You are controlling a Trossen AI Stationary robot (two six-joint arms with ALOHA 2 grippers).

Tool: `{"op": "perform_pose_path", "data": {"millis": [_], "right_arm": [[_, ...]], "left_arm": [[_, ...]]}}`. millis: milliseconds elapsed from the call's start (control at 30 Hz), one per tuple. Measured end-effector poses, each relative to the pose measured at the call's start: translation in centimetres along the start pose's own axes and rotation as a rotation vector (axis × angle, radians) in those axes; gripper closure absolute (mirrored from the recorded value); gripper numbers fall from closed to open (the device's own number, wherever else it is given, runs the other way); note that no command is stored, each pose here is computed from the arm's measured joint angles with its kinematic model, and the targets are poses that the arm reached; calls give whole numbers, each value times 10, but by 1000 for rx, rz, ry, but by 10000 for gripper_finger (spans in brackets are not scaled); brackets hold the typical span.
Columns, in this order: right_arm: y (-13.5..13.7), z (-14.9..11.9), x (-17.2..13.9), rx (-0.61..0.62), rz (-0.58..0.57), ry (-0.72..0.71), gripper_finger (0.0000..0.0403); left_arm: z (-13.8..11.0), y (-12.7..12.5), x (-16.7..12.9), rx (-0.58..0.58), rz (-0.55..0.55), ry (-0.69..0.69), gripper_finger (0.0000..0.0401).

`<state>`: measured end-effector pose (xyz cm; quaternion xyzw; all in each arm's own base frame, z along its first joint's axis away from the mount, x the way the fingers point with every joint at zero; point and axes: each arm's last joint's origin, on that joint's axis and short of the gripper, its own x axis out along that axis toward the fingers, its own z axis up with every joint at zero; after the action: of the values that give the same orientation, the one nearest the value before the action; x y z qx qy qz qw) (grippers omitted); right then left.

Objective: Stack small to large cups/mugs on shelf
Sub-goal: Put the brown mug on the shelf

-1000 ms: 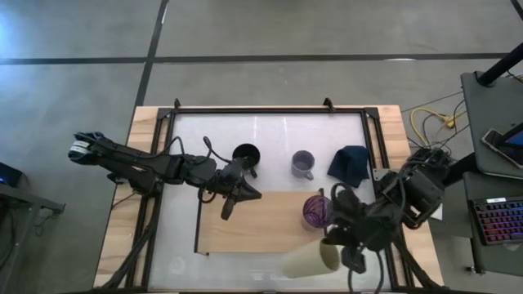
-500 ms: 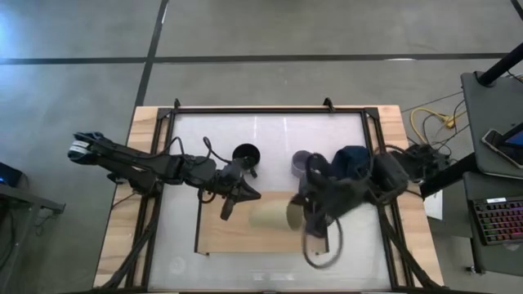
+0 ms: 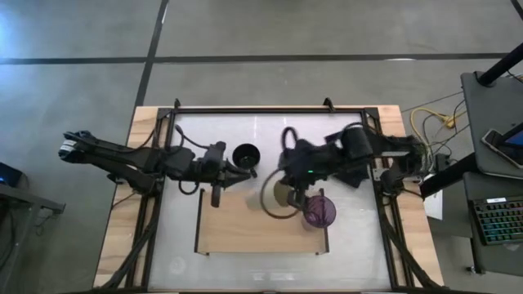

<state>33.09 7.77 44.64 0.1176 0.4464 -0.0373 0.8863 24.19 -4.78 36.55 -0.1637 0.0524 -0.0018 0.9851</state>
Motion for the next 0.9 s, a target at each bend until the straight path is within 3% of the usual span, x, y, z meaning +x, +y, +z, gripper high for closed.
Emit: {"op": "perform_pose_path", "data": {"millis": [133,267,500,900], "right_arm": [[2,-2,16,-38,48,99,394],[-2,-12,16,-42,-2,200,394],[-1,-8,20,-50,5,173,394],[0,-5,56,-79,17,271,394]], "left_arm": [[-8,2,7,7,32,43,401],[-19,3,20,11,42,100,401],[-35,4,40,-1,40,167,401],[-37,2,41,-48,-19,202,401]]}}
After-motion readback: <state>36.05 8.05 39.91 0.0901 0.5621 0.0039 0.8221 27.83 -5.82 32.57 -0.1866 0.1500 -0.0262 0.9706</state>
